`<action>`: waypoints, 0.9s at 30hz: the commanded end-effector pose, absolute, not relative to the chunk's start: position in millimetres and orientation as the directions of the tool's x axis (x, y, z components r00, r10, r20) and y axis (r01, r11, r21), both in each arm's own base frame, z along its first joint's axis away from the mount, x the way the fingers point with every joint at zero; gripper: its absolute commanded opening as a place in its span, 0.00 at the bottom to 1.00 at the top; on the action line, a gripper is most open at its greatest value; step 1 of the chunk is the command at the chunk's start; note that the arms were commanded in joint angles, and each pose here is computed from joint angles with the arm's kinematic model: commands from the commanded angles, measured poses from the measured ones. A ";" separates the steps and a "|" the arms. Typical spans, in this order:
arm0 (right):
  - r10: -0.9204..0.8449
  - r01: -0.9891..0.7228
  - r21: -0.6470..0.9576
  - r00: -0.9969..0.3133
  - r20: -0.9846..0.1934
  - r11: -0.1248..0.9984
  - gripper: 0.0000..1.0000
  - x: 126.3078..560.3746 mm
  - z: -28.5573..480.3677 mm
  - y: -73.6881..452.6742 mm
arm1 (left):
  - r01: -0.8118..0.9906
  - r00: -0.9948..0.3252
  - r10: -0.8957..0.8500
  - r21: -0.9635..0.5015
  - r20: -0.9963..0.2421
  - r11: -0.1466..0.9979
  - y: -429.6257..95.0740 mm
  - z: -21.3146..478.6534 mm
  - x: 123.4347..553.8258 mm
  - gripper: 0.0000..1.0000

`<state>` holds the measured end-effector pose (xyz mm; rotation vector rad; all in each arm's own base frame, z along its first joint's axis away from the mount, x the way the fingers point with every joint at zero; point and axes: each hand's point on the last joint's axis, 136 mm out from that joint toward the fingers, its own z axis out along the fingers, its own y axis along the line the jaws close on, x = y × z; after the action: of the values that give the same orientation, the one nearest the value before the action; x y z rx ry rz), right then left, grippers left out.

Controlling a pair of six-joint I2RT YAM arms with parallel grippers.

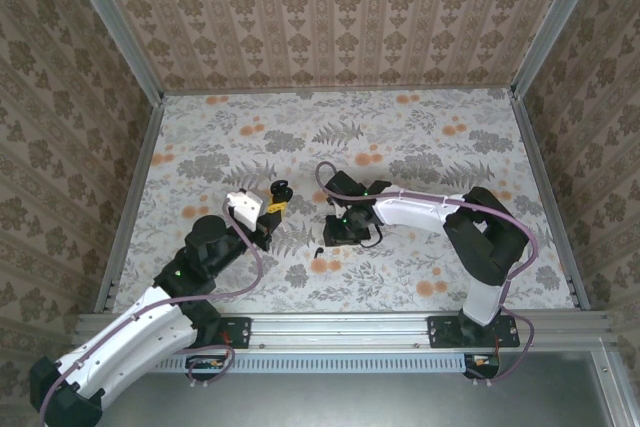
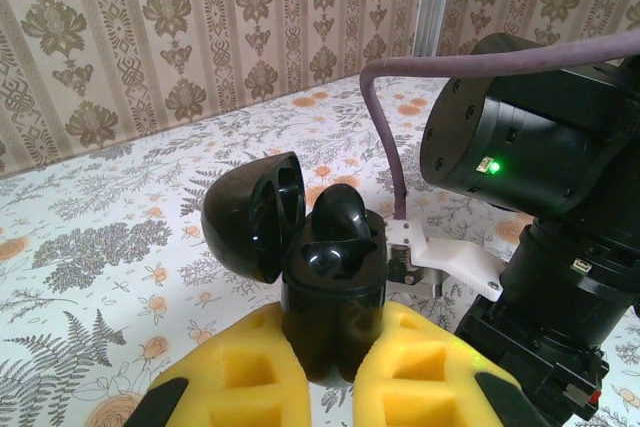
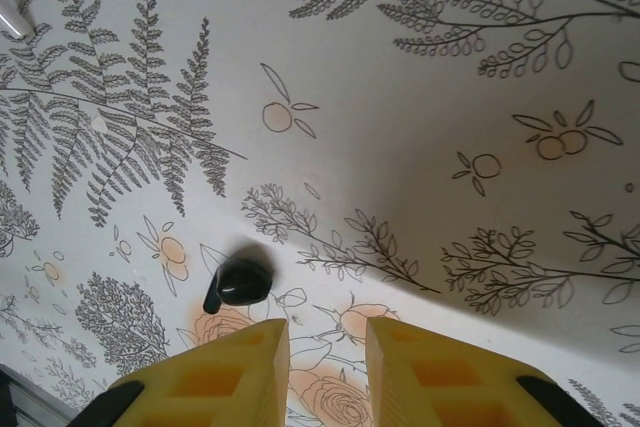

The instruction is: Insert wireless bluetooth earbuds into charging case

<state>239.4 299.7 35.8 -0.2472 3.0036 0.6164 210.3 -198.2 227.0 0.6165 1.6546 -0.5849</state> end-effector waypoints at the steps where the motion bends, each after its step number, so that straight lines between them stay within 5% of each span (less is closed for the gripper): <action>1: -0.150 -0.182 0.389 -0.982 -0.112 0.903 0.27 241.1 50.6 301.1 | 0.673 -0.136 0.043 -0.061 -0.990 0.737 -197.0 231.8 212.9 0.00; 12: -0.121 -0.109 0.415 -0.993 0.003 0.903 0.41 218.4 43.9 321.2 | 0.673 -0.137 0.044 -0.060 -0.990 0.738 -197.0 233.4 212.7 0.00; 27: -0.135 -0.095 0.380 -0.988 0.079 0.920 0.39 217.9 22.6 332.6 | 0.670 -0.130 0.060 -0.043 -0.990 0.741 -195.5 233.4 213.8 0.00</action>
<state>224.0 330.2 24.2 -0.2086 3.1303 0.6335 211.7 -197.1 226.0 0.6110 1.6603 -0.5809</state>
